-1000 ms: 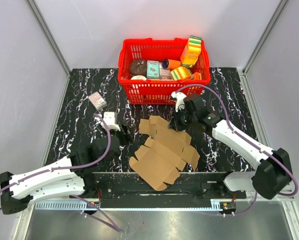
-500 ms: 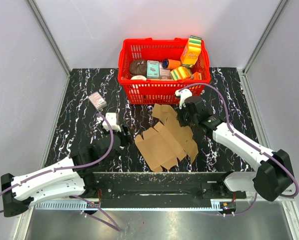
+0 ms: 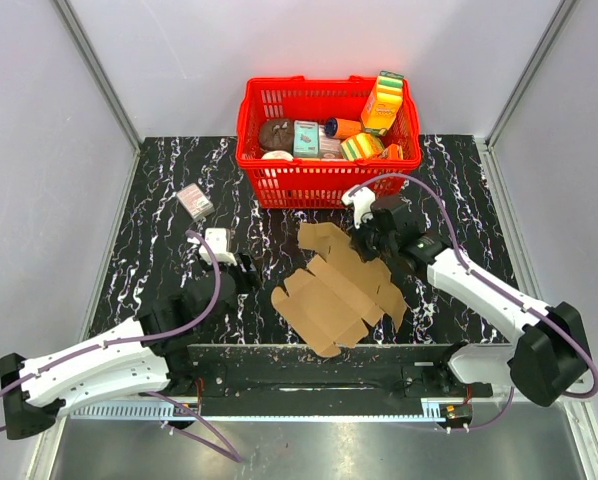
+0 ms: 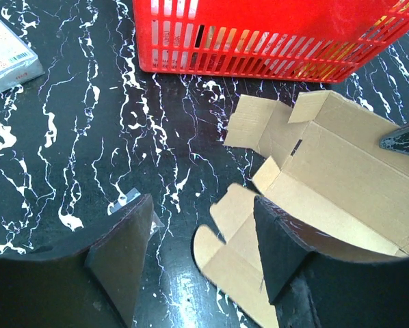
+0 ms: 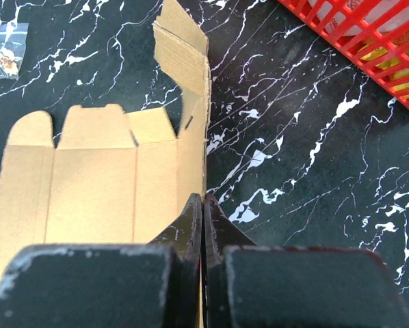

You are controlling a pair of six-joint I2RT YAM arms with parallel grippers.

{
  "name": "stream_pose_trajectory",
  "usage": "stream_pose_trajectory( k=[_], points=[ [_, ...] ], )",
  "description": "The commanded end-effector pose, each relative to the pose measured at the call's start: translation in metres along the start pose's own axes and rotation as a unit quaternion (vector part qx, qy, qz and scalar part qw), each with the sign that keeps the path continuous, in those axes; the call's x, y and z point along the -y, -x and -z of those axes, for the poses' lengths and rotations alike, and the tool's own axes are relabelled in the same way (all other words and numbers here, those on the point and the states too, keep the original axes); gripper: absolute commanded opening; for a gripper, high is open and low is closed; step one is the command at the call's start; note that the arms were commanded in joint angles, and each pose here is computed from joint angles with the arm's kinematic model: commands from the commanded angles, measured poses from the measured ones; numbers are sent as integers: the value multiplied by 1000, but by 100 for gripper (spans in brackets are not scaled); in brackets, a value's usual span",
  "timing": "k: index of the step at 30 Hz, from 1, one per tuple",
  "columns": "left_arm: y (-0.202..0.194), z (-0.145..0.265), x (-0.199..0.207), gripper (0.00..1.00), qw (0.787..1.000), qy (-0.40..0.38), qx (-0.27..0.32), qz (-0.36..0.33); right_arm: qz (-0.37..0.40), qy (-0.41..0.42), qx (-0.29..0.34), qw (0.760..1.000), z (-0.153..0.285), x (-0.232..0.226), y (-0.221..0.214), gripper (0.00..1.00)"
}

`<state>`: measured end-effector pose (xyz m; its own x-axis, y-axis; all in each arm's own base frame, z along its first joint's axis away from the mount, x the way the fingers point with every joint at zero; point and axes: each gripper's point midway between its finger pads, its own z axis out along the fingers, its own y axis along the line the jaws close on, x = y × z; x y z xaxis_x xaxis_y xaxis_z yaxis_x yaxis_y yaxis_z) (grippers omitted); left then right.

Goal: Fold the paper box

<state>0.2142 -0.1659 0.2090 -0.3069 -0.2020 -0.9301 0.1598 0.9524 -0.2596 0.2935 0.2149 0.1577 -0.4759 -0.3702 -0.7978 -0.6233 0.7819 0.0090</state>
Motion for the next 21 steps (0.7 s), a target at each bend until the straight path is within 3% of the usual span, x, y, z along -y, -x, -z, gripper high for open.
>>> stream_pose_trajectory(
  k=[1, 8, 21],
  points=[
    [6, -1, 4, 65, 1000, -11, 8, 5, 25, 29, 21, 999, 3, -10, 7, 0],
    [1, -4, 2, 66, 1000, -22, 15, 17, 97, 46, 109, 988, 12, -21, 12, 0],
    [-10, -14, -12, 66, 1000, -9, 7, 21, 217, -25, 137, 966, 0, -21, 21, 0]
  ],
)
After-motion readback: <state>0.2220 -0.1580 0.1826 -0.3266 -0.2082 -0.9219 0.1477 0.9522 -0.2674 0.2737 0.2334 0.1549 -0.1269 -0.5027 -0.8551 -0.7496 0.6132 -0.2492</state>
